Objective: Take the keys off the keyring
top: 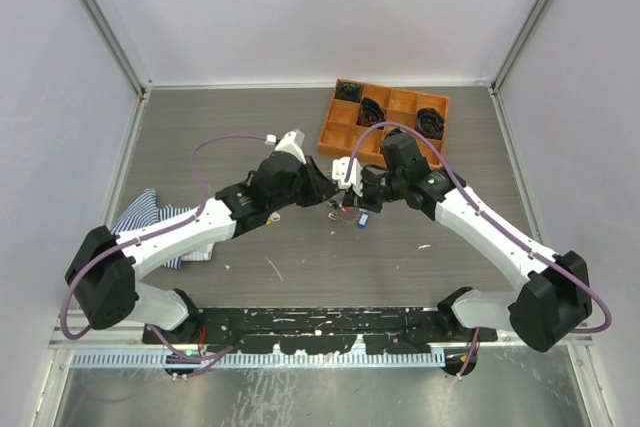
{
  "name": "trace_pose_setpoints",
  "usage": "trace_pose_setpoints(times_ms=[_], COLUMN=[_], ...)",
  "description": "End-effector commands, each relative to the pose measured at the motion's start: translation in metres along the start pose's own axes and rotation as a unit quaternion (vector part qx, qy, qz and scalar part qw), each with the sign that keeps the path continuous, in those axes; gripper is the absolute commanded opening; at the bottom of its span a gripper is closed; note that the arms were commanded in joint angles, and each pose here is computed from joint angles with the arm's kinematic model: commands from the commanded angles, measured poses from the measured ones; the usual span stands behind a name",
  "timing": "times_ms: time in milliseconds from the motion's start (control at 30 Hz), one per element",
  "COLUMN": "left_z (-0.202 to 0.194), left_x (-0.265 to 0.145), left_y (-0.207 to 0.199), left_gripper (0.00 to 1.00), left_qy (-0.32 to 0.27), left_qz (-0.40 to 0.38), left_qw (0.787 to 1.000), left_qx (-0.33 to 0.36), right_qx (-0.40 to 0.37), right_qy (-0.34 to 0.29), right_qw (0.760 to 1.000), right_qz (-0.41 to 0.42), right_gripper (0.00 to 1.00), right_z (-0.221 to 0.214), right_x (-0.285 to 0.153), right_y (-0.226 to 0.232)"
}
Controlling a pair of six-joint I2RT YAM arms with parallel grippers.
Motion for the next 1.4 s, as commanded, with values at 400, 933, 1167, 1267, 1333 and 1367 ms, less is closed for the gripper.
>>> trace_pose_setpoints(times_ms=[400,933,1167,1267,1333,1367], left_z=[0.007,0.012,0.019,0.013,0.009,0.006], left_x=[0.02,-0.031,-0.07,-0.082,-0.087,-0.089], left_y=[0.012,0.032,0.005,-0.007,-0.016,-0.019], left_gripper=[0.2,0.43,0.35,0.35,0.36,0.37], left_qy=[-0.018,-0.045,-0.131,-0.163,-0.185,-0.195], left_qz=[-0.084,-0.072,-0.209,-0.271,-0.3,-0.309], left_qw=[0.996,0.996,0.957,0.923,0.897,0.883], left_qx=[-0.034,0.027,0.151,0.218,0.268,0.294], right_qx=[0.003,-0.015,-0.025,-0.027,-0.031,-0.032], right_qy=[0.019,0.027,0.036,0.036,0.036,0.035], right_qw=[0.999,0.998,0.998,0.998,0.998,0.998], right_qz=[0.04,0.056,0.052,0.048,0.044,0.044], right_gripper=[0.01,0.01,0.01,0.01,0.01,0.01], right_z=[0.02,0.025,0.037,0.042,0.045,0.047], right_x=[-0.008,-0.017,-0.029,-0.034,-0.037,-0.039], right_y=[0.004,0.009,0.009,0.009,0.008,0.009])
Point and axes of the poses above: each gripper's point midway between its finger pads, its own x axis out along the fingers, its own y axis along the line the jaws close on, z = x × y, the point moved 5 cm from there along -x, back along the fingers, and after that the axes turned 14 degrees about x, right-handed, at the moved point
